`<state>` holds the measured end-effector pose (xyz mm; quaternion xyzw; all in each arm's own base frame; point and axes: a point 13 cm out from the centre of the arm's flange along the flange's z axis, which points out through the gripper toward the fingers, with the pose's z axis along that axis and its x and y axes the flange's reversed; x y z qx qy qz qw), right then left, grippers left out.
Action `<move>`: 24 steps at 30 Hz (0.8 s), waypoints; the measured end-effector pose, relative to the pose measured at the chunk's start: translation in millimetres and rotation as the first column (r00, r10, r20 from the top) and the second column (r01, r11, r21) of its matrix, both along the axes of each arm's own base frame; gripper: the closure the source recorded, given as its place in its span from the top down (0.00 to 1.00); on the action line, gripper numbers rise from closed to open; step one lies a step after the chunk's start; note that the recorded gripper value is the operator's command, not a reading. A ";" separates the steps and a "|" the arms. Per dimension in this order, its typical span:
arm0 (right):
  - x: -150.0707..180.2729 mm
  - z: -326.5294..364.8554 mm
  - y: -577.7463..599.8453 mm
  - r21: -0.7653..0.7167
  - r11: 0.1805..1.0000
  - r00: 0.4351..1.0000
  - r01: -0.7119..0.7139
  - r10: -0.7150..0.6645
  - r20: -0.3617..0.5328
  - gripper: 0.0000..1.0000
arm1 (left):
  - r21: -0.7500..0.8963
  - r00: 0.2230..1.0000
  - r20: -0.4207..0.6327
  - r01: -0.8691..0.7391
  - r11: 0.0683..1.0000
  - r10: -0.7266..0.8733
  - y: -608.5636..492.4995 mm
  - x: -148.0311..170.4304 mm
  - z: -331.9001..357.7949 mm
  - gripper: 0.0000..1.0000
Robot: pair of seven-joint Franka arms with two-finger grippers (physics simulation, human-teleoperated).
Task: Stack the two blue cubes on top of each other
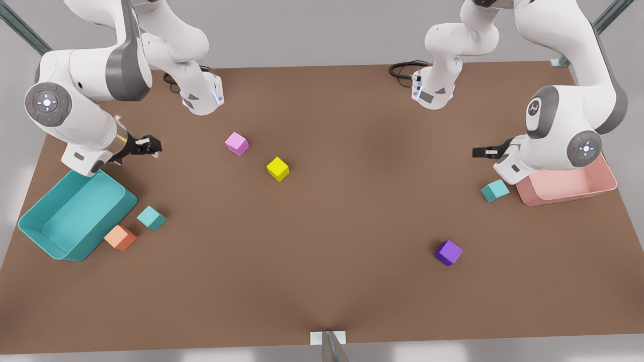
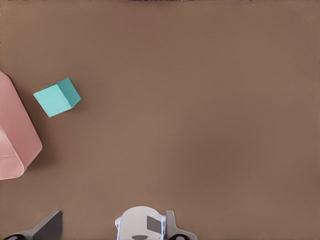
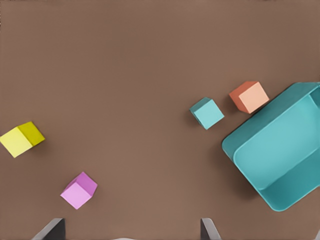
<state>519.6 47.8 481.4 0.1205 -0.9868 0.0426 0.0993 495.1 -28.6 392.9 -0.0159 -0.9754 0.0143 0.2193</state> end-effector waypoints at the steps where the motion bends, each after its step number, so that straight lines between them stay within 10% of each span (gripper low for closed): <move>1: 2.1 -0.6 0.9 0.001 1.000 1.000 -0.004 0.004 0.006 1.00 | 0.000 1.000 0.007 0.000 1.000 0.000 0.0 1.8 0.6 1.00; 15: 62.6 -186.7 -71.5 -0.099 0.966 0.945 0.239 -0.254 -0.207 1.00 | -0.002 0.999 0.033 -0.002 1.000 0.002 -1.5 9.1 0.7 1.00; 24: 51.0 -314.0 -131.0 0.020 0.820 0.818 0.573 -0.569 -0.090 1.00 | -0.002 0.999 0.033 -0.002 1.000 0.002 -1.6 9.3 0.3 1.00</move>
